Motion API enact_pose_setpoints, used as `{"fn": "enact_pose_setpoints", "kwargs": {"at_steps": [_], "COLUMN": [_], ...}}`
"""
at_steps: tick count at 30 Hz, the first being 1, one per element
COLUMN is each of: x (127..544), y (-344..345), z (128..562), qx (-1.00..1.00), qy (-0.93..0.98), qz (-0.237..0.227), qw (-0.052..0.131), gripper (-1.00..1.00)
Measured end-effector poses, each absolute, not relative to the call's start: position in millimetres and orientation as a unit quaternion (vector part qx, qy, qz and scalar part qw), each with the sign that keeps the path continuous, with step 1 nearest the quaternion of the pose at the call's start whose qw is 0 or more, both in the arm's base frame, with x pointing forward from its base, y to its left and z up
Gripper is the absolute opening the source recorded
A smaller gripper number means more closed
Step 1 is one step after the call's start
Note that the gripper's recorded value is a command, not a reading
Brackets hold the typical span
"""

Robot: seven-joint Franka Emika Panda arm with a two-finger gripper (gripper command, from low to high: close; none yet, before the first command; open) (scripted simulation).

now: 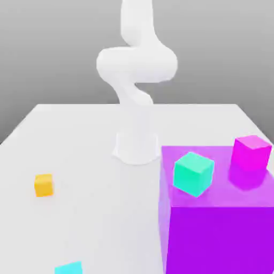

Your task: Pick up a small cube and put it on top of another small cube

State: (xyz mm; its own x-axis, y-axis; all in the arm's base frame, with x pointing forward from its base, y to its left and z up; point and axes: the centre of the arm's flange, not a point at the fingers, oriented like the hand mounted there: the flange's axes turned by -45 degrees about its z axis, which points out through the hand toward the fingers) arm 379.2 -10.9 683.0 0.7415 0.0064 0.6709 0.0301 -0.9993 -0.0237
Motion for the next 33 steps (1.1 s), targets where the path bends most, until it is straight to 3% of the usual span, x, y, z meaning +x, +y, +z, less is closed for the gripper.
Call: {"fn": "enact_pose_setpoints", "kwargs": {"at_steps": [8, 16, 23, 33], "x": [470, 526, 545, 534], "y": [-40, -65, -91, -131], "z": [573, 446, 331, 181], "qx": [-0.962, -0.979, -0.987, -0.986], "qy": [-0.055, -0.092, -0.121, -0.164], "qz": [-0.264, -0.175, -0.099, -0.003], "qw": [0.048, 0.057, 0.044, 0.001], "gripper": [0.0, 0.0, 0.0, 0.0]}}
